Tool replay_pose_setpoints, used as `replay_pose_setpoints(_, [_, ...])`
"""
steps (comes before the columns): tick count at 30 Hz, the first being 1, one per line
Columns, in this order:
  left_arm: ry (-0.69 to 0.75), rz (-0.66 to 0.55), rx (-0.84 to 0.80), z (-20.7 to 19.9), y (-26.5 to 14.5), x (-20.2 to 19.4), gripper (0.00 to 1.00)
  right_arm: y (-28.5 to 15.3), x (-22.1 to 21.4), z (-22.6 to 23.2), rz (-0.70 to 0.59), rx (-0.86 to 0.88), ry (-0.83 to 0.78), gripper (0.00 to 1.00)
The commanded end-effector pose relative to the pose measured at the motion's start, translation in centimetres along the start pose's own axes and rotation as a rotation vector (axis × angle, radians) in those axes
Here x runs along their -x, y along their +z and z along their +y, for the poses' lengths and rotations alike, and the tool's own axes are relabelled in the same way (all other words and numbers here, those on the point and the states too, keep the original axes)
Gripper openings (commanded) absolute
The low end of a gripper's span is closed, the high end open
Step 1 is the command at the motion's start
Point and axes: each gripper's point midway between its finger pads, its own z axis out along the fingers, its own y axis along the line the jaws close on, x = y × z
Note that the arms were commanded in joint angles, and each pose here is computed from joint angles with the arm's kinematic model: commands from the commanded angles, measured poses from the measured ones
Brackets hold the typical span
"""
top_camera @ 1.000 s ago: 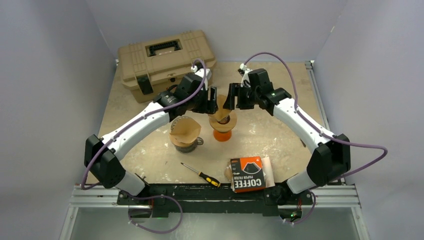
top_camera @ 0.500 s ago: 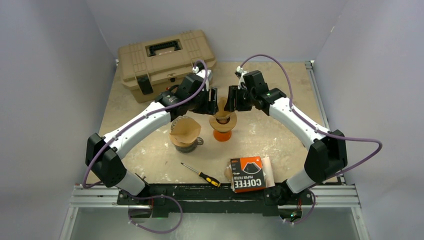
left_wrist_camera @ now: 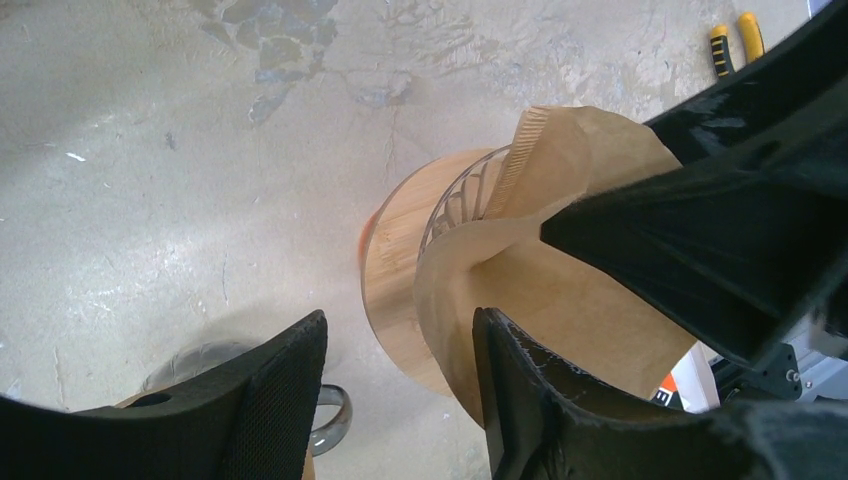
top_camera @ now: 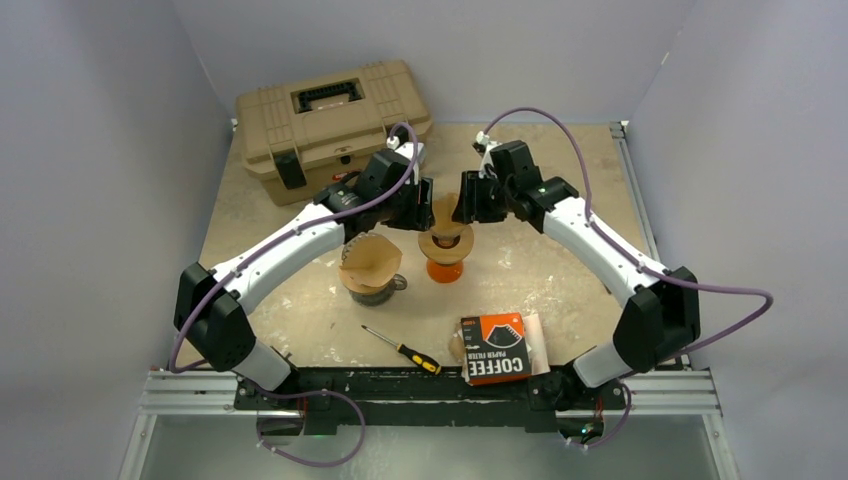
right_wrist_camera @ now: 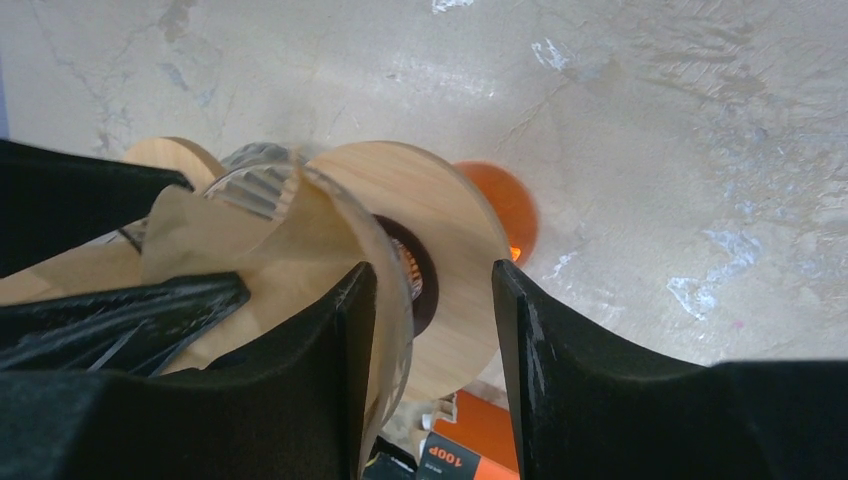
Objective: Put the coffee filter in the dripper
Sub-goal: Place the coffee filter in the coffee dripper.
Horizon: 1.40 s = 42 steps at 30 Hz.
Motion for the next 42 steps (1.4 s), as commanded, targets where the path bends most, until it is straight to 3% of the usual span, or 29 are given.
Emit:
replay_pose_setpoints(1, [0.006, -0.046, -0.027, -0.4, -0.6, 1.2, 0.56, -3.3, 2.3, 2.2, -0.084, 0.075, -0.033, 0.50])
replay_pose_setpoints(7, [0.004, -0.113, -0.042, -0.8, -2.2, 2.6, 0.66, -4.7, 3.6, 3.3, -0.134, 0.105, -0.017, 0.53])
replay_pose_setpoints(14, [0.008, -0.163, -0.081, -1.6, -2.9, 3.7, 0.69, -4.1, 4.7, 3.6, -0.153, 0.109, -0.018, 0.58])
replay_pose_setpoints(21, [0.009, -0.133, -0.056, -1.0, -1.3, 3.3, 0.70, -1.7, 3.9, 2.7, -0.096, 0.084, -0.033, 0.61])
replay_pose_setpoints(42, [-0.008, -0.067, -0.032, 0.1, 0.8, 1.5, 0.49, -0.3, 1.9, 1.7, -0.023, 0.050, -0.037, 0.45])
